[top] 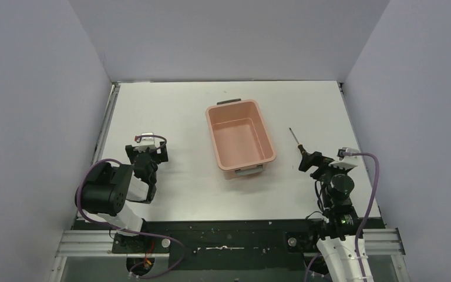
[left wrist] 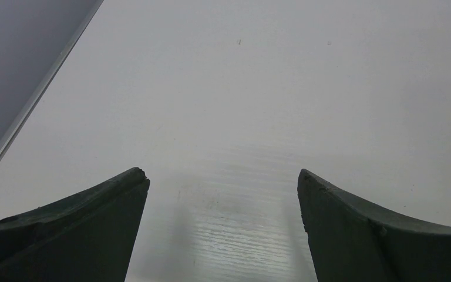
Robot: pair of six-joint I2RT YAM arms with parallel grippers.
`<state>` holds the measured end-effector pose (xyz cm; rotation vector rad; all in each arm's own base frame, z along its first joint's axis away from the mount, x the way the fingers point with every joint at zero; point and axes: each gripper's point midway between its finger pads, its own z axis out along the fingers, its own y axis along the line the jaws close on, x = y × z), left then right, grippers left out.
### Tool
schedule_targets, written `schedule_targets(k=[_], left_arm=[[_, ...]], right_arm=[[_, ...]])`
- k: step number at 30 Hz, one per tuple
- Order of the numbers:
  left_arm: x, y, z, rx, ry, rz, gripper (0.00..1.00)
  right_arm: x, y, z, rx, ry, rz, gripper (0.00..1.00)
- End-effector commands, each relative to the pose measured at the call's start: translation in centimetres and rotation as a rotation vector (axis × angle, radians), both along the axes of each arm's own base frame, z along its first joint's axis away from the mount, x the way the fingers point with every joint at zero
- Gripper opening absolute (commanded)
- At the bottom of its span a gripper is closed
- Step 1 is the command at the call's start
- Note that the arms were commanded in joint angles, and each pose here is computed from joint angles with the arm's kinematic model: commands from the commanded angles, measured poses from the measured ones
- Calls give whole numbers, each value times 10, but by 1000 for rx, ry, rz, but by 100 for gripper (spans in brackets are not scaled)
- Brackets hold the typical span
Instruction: Put the screwdriver in the bin
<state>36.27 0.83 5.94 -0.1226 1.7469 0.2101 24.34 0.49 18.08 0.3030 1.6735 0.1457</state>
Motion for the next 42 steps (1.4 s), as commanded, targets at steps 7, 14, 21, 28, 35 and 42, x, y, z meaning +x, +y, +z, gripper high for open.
schedule_targets(k=[7,14,21,28,35,42], left_arm=[[11,-1,17,-15,-61,-9,97],[12,-1,17,-16,-59,-13,97],[12,-1,17,-16,-59,-15,97],[12,0,16,-15,-59,-13,97],[12,0,16,-15,-57,-12,97],[12,0,16,-16,-56,-16,97]], right_arm=[[69,-11,90,-153,213,-48,100],[132,2,29,-292,711,107,100],[136,-6,-85,-342,1067,143,100],[122,-16,-165,-358,1216,140,88],[115,-12,-177,-335,1257,183,19],[142,-3,-85,-302,1156,193,0]])
